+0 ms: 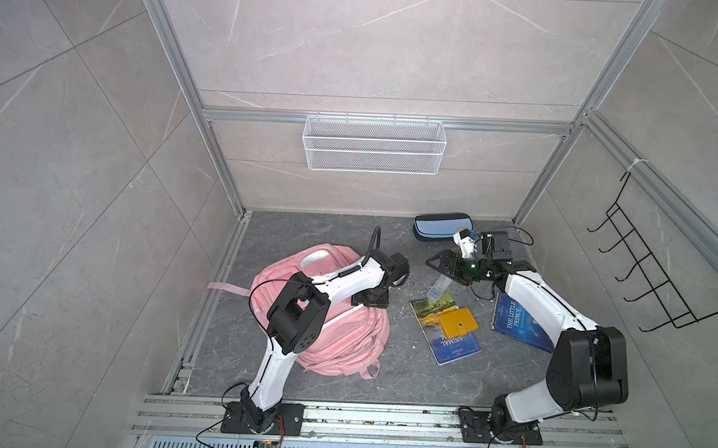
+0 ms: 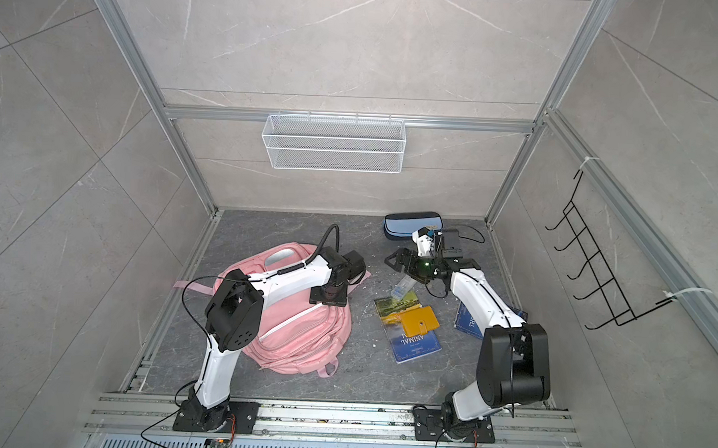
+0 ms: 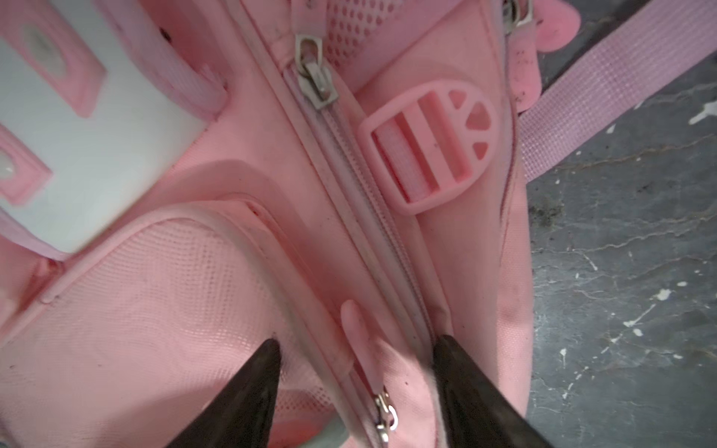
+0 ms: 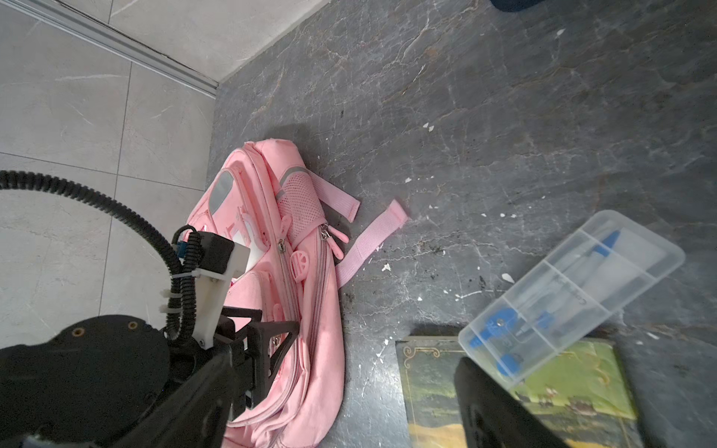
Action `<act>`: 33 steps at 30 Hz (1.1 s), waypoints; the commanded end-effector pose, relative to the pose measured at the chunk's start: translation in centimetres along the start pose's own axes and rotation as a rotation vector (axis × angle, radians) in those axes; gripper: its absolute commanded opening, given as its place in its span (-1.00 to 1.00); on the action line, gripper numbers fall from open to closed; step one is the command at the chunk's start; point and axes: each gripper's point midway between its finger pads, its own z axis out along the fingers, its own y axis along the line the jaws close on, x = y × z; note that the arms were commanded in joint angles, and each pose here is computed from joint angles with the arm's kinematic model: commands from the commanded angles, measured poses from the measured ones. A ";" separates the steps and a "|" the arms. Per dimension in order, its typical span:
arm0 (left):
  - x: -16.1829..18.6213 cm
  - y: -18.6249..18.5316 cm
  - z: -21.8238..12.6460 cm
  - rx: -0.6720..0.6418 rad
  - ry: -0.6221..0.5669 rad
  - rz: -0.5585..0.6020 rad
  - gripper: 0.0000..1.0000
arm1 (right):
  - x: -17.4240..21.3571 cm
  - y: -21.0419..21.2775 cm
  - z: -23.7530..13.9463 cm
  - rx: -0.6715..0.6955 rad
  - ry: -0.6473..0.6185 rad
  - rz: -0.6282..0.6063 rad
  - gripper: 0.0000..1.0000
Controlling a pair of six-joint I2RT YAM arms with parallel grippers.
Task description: Pack the student bag
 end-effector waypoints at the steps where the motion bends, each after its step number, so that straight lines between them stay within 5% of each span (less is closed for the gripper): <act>1: 1.1 1.1 0.4 -0.035 0.022 -0.024 -0.06 | 0.0 -0.1 -0.1 0.013 0.005 -0.028 0.82; 5: 1.0 1.5 0.1 -0.021 0.004 -0.026 -0.48 | 0.3 -0.1 -0.4 0.017 0.003 -0.047 0.82; 7: 0.8 1.8 -0.5 0.003 -0.018 -0.030 -0.95 | 0.4 0.0 -0.6 0.018 0.001 -0.061 0.82; 8: 0.7 1.9 -0.7 0.015 -0.024 -0.030 -1.00 | 0.5 0.0 -0.6 0.021 0.002 -0.067 0.82; 14: -0.4 3.5 -4.6 0.101 -0.130 0.031 -1.00 | 1.5 0.9 -0.8 0.012 0.016 -0.131 0.82; 20: -1.4 2.8 -11.6 0.342 -0.309 0.274 -1.00 | 4.4 5.3 0.3 -0.116 0.087 -0.312 0.80; 25: -0.9 5.5 -15.5 0.491 -0.401 0.323 -1.00 | 6.4 6.2 1.8 -0.163 0.142 -0.355 0.75; 33: 0.7 7.6 -18.7 0.602 -0.465 0.379 -1.00 | 7.8 8.6 2.3 -0.313 0.171 -0.375 0.32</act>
